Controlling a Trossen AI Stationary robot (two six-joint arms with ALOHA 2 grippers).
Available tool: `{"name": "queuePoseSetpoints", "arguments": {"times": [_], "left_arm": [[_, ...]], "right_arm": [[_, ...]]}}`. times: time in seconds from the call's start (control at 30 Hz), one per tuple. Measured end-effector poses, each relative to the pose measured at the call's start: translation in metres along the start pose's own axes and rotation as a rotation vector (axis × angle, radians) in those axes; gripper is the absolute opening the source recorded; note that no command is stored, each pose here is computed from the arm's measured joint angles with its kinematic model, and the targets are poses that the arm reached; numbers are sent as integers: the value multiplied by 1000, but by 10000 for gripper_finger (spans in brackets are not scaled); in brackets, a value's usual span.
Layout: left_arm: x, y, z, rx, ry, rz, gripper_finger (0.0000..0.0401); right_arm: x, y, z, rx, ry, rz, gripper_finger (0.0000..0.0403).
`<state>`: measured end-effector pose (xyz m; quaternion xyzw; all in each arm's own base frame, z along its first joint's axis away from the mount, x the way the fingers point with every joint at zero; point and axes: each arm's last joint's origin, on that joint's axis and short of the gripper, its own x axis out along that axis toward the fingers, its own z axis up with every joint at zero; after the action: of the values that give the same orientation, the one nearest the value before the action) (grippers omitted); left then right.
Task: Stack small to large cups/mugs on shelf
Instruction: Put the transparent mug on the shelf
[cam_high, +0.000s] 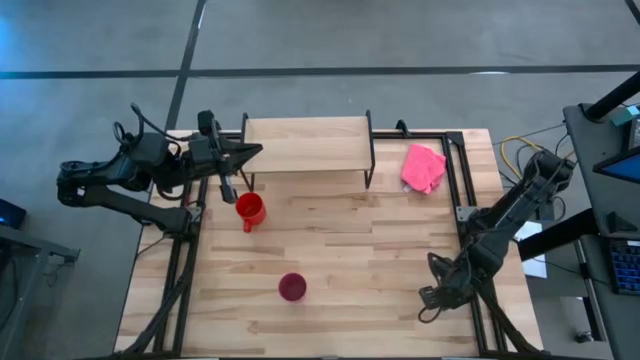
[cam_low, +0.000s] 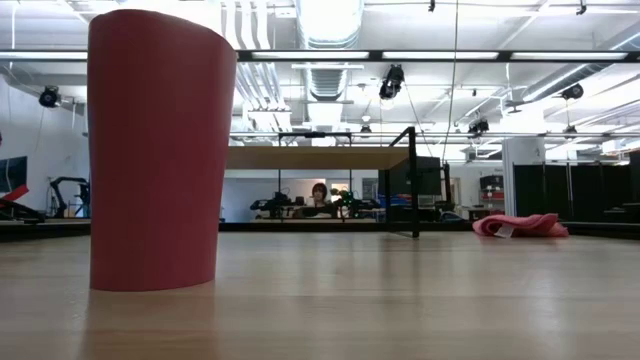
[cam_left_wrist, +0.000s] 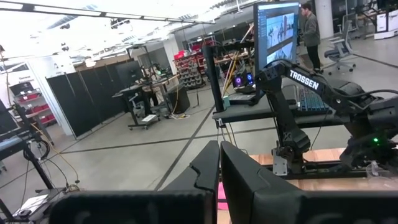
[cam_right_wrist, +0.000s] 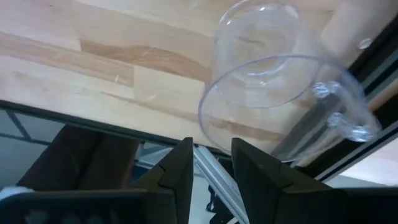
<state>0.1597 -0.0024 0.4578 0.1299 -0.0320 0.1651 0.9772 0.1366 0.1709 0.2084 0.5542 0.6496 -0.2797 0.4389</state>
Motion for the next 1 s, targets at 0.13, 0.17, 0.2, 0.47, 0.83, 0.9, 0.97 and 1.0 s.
{"name": "queuePoseSetpoints", "arguments": {"times": [0.13,0.17,0.2,0.47,0.83,0.9,0.97,1.0], "left_arm": [[1,0,0,-1,-3,1,2],[1,-1,0,0,-1,0,2],[2,-1,0,0,-2,0,2],[2,-1,0,1,1,0,2],[3,-1,2,-12,-25,8,2],[3,-1,2,-11,-24,7,2],[3,-1,2,-11,-23,7,2],[3,-1,2,-11,-23,7,2]], "right_arm": [[8,4,1,-12,-12,-12,105],[10,5,1,-15,-16,-17,105],[12,5,1,-17,-23,-26,105],[29,10,5,-46,-56,-74,93],[33,12,7,-119,-59,-83,10],[29,13,7,-119,-54,-65,10],[21,17,6,-135,-69,-17,9],[16,20,5,-147,-88,21,9]]}}
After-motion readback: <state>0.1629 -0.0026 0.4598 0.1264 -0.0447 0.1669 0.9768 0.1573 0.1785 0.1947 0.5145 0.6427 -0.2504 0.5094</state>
